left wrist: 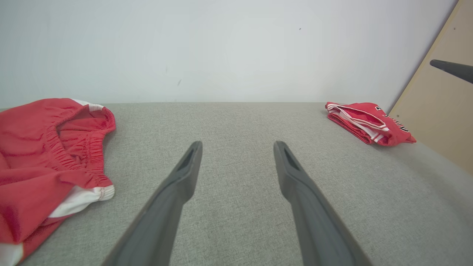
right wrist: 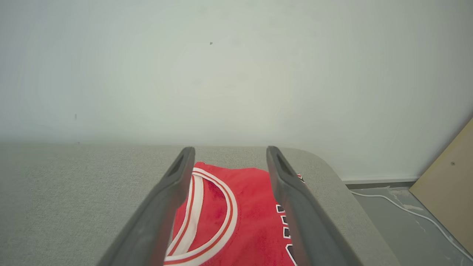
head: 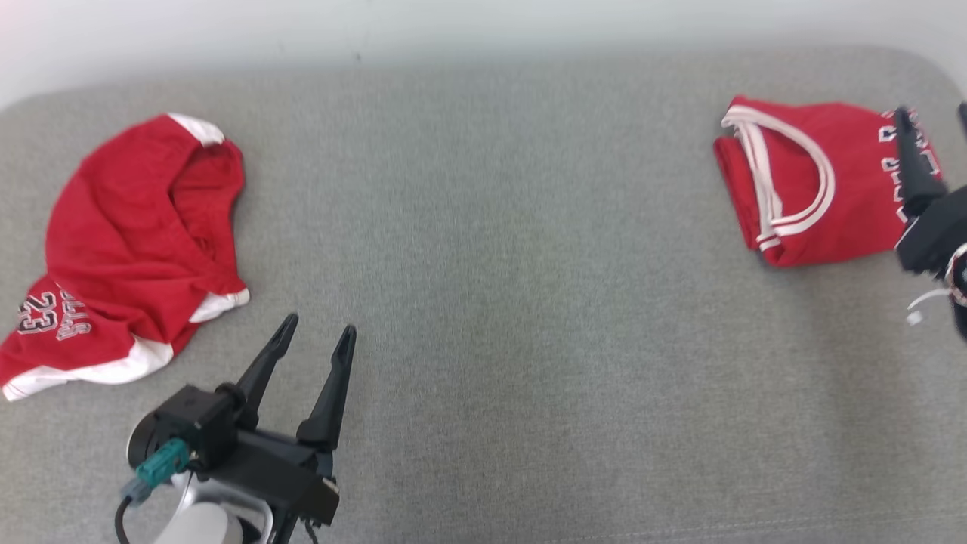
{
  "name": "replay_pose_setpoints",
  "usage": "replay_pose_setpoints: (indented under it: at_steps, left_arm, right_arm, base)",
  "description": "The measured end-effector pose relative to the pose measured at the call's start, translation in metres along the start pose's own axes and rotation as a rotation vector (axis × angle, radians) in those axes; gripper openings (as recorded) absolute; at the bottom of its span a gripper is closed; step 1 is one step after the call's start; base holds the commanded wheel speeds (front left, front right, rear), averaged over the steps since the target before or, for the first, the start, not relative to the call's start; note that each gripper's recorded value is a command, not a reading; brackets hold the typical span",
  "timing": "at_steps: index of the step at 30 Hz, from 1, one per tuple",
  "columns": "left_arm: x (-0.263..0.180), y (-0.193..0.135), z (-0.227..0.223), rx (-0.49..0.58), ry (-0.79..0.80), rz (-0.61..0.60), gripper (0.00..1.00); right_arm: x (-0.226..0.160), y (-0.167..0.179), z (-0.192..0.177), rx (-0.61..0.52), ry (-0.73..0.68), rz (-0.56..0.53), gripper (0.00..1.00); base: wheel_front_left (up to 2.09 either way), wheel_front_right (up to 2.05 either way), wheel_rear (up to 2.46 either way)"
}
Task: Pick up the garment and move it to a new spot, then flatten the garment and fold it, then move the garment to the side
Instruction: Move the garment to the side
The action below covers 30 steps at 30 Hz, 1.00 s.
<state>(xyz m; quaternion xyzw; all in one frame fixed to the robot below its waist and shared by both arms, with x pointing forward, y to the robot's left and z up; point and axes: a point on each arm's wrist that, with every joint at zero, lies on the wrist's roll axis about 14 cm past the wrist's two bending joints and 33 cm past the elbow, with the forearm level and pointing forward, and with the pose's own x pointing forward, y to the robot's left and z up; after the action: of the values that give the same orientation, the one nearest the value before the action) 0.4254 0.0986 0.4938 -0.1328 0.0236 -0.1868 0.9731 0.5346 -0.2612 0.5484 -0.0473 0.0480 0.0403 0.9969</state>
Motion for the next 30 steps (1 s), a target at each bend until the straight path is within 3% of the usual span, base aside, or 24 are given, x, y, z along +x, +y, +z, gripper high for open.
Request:
replay_pose_setpoints:
  at_steps: [17, 30]
  left_arm:
    - [-0.065, -0.005, 0.015, -0.005, -0.044, 0.077, 1.0]
    - [-0.072, 0.004, 0.036, 0.015, -0.112, 0.125, 1.0]
  right_arm:
    - [-0.1, 0.066, -0.01, 0.108, -0.064, 0.168, 1.0]
    - [-0.144, 0.087, -0.018, 0.154, -0.102, 0.177, 1.0]
  base:
    - [0.0, 0.0, 0.0]
    - [0.0, 0.0, 0.0]
